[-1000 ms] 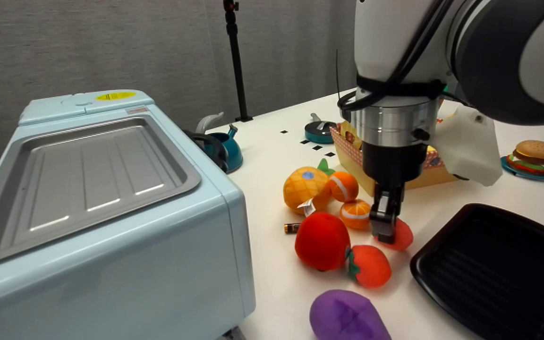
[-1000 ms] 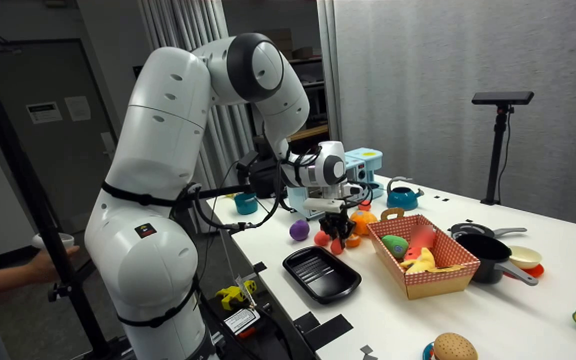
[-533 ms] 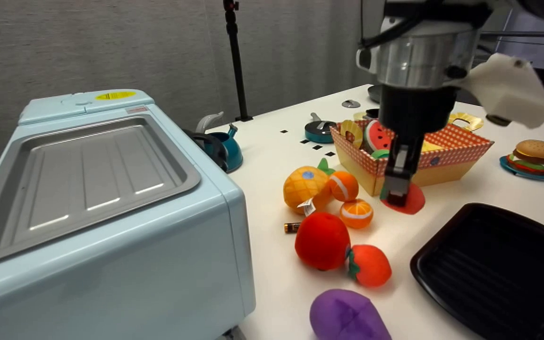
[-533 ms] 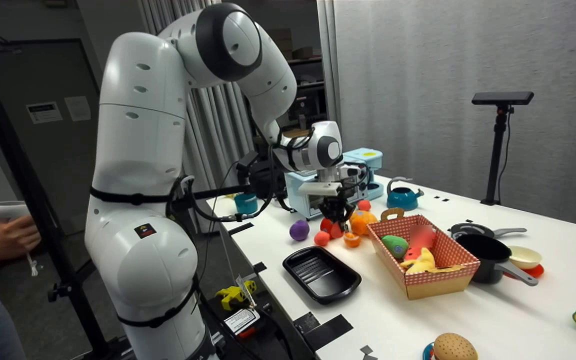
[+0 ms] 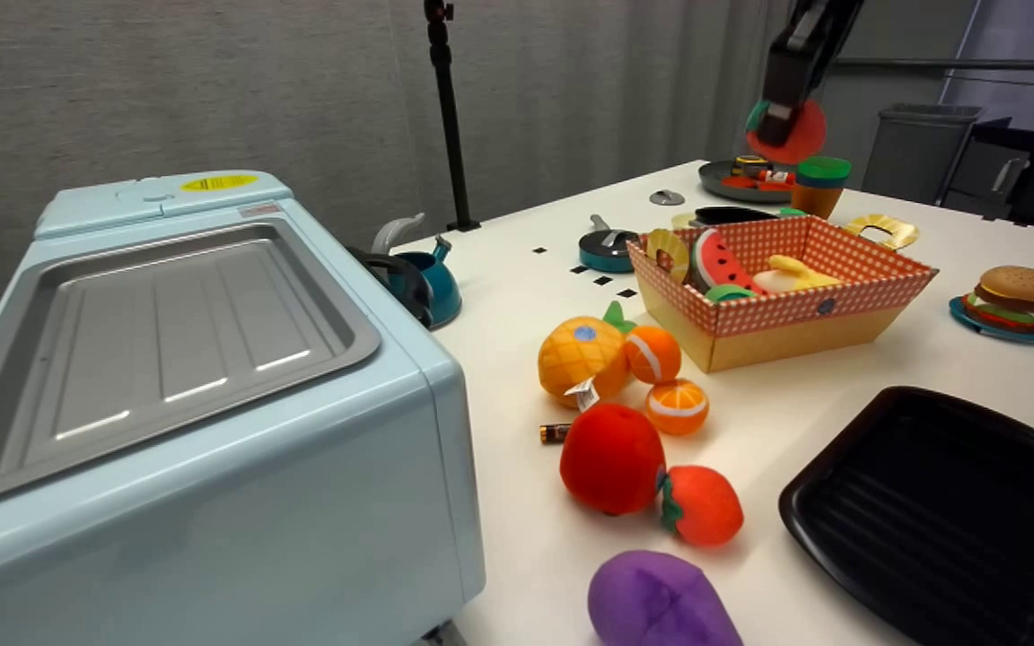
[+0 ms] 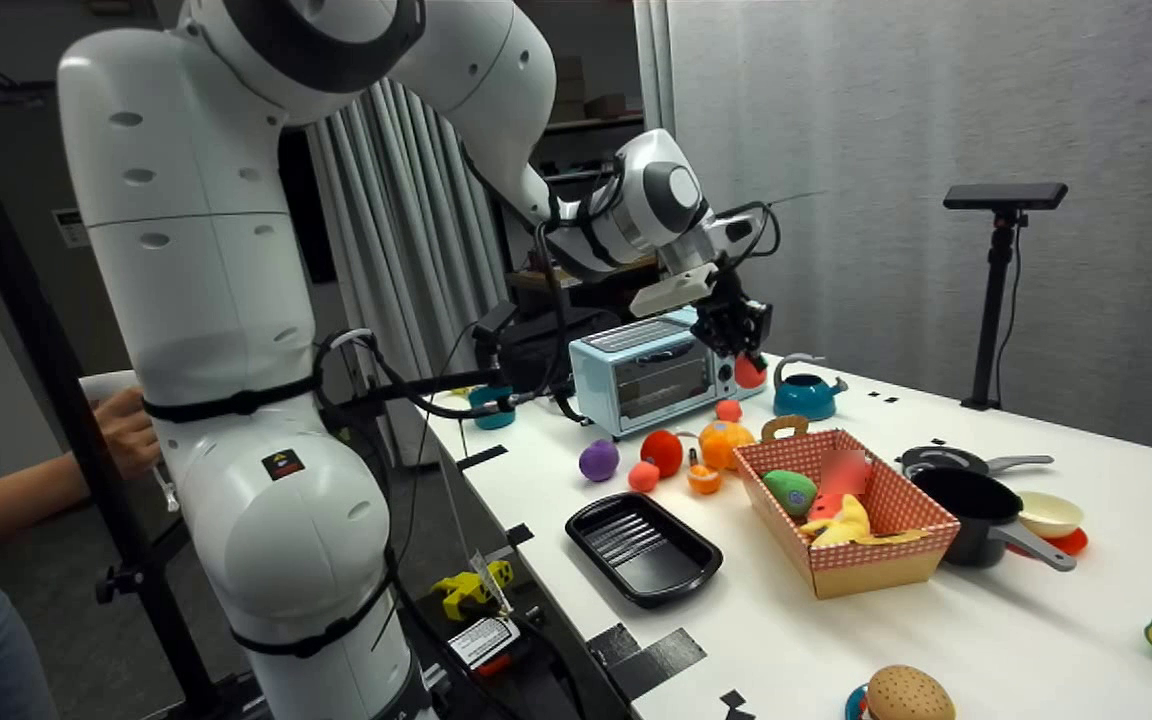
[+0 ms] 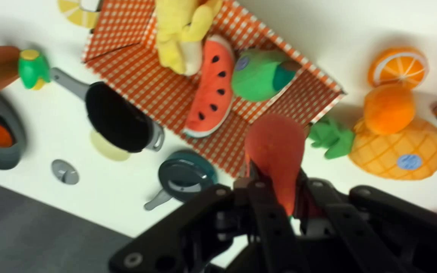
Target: Put the orange plush toy in the basket
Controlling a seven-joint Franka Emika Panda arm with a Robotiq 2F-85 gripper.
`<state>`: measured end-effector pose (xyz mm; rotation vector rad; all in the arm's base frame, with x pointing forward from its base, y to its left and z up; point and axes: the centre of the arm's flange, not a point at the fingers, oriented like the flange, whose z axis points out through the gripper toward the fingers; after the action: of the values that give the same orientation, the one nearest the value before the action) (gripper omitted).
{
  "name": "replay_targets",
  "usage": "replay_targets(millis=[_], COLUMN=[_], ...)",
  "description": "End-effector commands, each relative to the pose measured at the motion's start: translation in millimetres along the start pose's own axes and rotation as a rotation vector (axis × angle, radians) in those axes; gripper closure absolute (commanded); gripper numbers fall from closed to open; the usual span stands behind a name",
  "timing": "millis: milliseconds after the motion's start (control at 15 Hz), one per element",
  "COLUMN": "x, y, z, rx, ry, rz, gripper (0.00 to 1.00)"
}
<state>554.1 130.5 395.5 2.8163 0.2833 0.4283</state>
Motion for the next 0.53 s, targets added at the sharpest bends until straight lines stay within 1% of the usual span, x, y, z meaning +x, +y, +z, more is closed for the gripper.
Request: replay_targets(millis=[0, 133, 333, 400, 467], x=[22, 31, 35, 36, 37], y=[27, 37, 42, 42, 42], z=[-14, -13, -13, -12, -12], rx=[-0.082, -0.097, -0.089, -0.088, -0.085], ry=[0.068, 0.075, 0.074, 0.072, 0.072], rz=[0.065, 0.092, 0.121, 0.127, 0.132], gripper=[0.96, 0.96, 0.96, 0.83, 0.63])
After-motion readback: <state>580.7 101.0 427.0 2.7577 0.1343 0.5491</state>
